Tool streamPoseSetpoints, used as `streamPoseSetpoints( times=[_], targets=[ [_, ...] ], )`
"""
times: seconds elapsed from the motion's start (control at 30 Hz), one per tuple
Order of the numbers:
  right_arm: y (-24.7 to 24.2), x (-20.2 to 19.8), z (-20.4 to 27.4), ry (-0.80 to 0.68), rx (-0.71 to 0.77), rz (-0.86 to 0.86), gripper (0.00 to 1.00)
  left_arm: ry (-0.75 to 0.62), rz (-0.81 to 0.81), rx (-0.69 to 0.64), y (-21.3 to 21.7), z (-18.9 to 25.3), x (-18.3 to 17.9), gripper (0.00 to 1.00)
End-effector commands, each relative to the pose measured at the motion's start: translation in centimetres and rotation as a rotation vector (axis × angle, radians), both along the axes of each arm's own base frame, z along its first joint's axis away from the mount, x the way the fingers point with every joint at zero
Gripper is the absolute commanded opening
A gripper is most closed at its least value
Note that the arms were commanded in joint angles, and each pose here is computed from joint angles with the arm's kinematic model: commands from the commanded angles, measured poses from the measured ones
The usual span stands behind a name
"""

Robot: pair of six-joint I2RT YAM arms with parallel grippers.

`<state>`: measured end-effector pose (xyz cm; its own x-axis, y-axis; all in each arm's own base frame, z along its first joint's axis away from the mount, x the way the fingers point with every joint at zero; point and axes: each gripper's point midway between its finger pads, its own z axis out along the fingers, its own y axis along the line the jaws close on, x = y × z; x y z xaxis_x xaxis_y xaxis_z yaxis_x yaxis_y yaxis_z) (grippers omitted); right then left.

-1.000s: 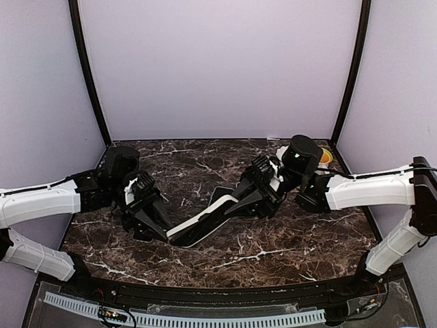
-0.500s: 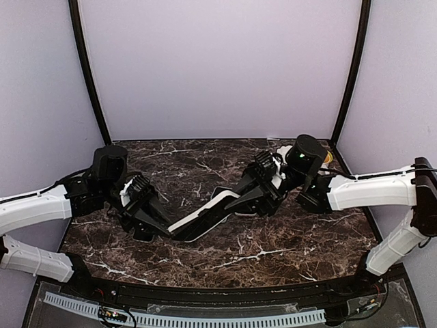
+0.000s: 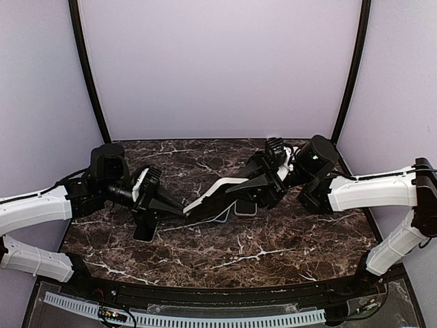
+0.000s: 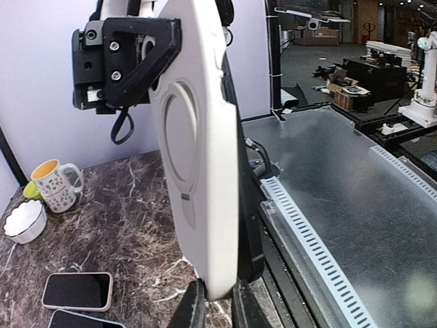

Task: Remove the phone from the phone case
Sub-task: Remove the bottom left corner of the phone case.

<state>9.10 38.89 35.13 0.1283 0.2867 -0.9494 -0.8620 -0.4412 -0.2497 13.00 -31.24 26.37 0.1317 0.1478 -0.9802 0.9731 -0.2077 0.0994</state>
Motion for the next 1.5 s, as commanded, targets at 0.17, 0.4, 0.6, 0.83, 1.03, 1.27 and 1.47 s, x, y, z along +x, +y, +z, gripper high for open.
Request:
streamPoseSetpoints(
  times=[0.17,0.4,0.6,0.83,1.03,1.27,1.47],
  targets=[
    [-0.7,-4.9,-0.3,0.025,-0.033,0.187,0.0,-0.171,0.295,-0.072,0.3,2.5,5.3,0.0],
    [-0.5,-4.9,0.4,0.081,0.024,0.169,0.0,-0.193,0.387,-0.113,0.8,3.6,6.4,0.0],
    [0.9,-1.8,2.3,0.23,0.165,-0.002,0.0,-0.225,0.507,-0.142,1.7,4.4,8.0,0.0],
    [2.2,2.5,3.9,0.39,0.228,-0.196,0.0,-0.243,0.542,-0.155,2.1,4.6,8.4,0.1],
    [2.5,4.9,5.0,0.476,0.221,-0.314,0.0,-0.24,0.59,-0.163,2.5,4.8,9.0,0.4],
    [1.8,6.5,7.1,0.535,0.235,-0.417,0.0,-0.217,0.656,-0.136,2.9,4.5,10.4,0.56],
    [1.2,8.2,8.2,0.594,0.281,-0.49,0.0,-0.159,0.489,-0.211,2.0,5.2,7.6,0.68]
  ],
)
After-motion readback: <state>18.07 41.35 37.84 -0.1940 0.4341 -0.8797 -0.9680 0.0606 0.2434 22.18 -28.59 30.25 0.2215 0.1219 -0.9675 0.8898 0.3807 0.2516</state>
